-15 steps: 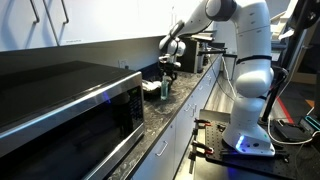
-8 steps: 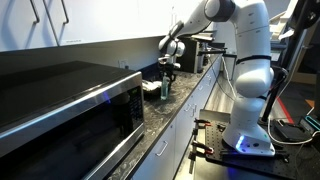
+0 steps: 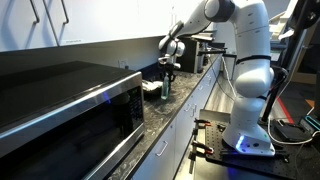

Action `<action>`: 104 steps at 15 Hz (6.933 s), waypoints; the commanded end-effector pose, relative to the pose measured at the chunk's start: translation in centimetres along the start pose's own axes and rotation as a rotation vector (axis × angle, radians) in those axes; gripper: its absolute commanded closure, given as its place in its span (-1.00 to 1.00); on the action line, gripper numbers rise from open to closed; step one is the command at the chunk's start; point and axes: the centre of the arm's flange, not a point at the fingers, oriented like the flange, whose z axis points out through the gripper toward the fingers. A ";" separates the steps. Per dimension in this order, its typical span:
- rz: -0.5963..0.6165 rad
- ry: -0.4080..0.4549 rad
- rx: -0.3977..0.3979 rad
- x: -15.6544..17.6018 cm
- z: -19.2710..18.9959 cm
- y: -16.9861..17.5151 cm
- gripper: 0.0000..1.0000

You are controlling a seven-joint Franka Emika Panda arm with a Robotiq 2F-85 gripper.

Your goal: Put the hand sanitizer on top of the microwave

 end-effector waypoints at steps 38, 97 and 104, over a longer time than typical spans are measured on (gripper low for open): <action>0.179 -0.085 0.017 22.5 -6.8 3.1 0.57; -0.197 0.212 -0.343 53.1 -21.7 -0.5 0.57; -0.119 0.152 -0.225 56.4 -19.2 1.8 0.57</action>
